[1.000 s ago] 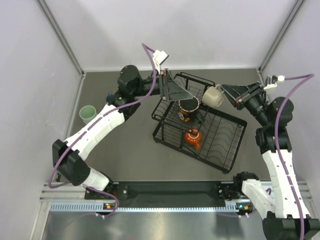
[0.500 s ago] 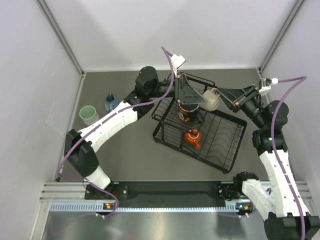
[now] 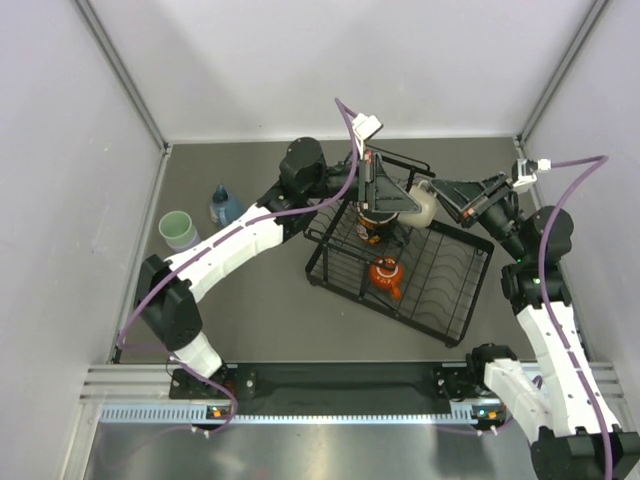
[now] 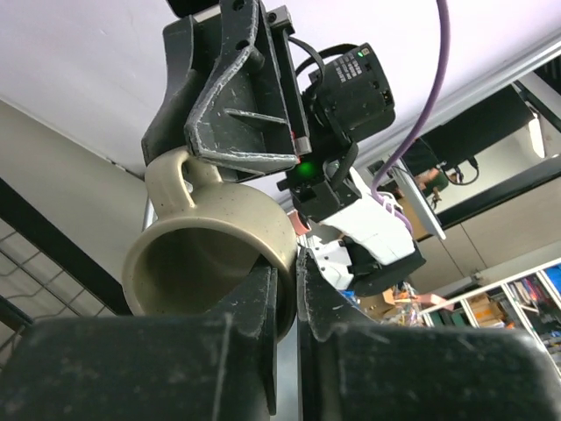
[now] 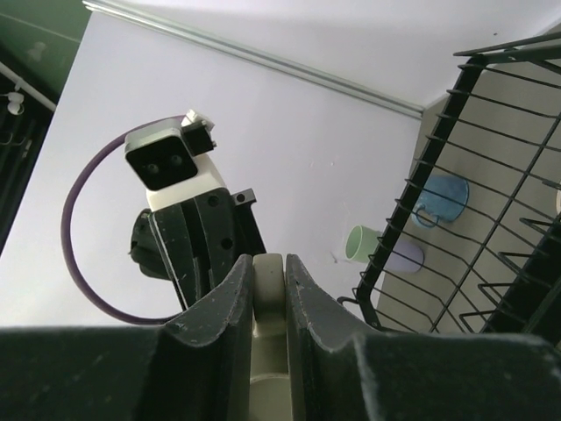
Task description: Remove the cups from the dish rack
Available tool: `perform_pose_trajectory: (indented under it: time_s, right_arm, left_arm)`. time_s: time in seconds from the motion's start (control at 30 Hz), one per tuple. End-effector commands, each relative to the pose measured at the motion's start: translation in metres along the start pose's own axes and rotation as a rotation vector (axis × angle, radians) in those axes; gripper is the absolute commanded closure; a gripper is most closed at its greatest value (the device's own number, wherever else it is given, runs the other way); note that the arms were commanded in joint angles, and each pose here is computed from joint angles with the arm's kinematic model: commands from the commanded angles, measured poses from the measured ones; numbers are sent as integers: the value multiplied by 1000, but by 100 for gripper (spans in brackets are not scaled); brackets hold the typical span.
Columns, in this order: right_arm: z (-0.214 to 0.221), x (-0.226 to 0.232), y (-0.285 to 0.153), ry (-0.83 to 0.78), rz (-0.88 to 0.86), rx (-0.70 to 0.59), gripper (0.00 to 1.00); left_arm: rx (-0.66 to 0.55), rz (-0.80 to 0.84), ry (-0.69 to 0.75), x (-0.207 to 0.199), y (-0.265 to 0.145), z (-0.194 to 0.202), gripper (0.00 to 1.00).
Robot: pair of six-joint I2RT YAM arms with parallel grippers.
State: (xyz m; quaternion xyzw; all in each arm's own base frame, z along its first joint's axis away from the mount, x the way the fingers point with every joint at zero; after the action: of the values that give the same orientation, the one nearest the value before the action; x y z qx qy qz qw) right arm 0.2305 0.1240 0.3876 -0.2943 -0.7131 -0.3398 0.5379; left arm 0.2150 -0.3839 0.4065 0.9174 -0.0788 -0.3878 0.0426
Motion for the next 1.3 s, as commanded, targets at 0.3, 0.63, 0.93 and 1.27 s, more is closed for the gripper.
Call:
perform_pose_trajectory:
  time_s: [0.3, 0.63, 0.93, 1.27]
  right_arm:
    - [0, 28, -11, -141, -76, -50, 4]
    - [-1, 42, -25, -269, -32, -106, 0]
    - [2, 29, -34, -312, 32, -110, 0]
    - [3, 9, -36, -357, 74, -99, 0]
  left_arm:
    - [-41, 93, 118, -54, -15, -13, 100]
    - [-77, -194, 216, -68, -40, -23, 100]
    - [-207, -958, 427, -65, -139, -59, 100]
    - [-259, -1516, 142, 23, -284, -29, 100]
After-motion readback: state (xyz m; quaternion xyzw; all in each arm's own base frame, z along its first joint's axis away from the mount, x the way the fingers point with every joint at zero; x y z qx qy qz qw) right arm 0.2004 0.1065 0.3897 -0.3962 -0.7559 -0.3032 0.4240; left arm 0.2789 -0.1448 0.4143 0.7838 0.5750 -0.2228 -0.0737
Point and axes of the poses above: each gripper's point midway between its finger pads, its own y axis out along the fingers, its own x axis along the line the jaws close on, z = x × y, the point moved 4 cm from there along -y, back along the fingers, and after that the axes turned 6 degrees about y, right-handed, at the moved point
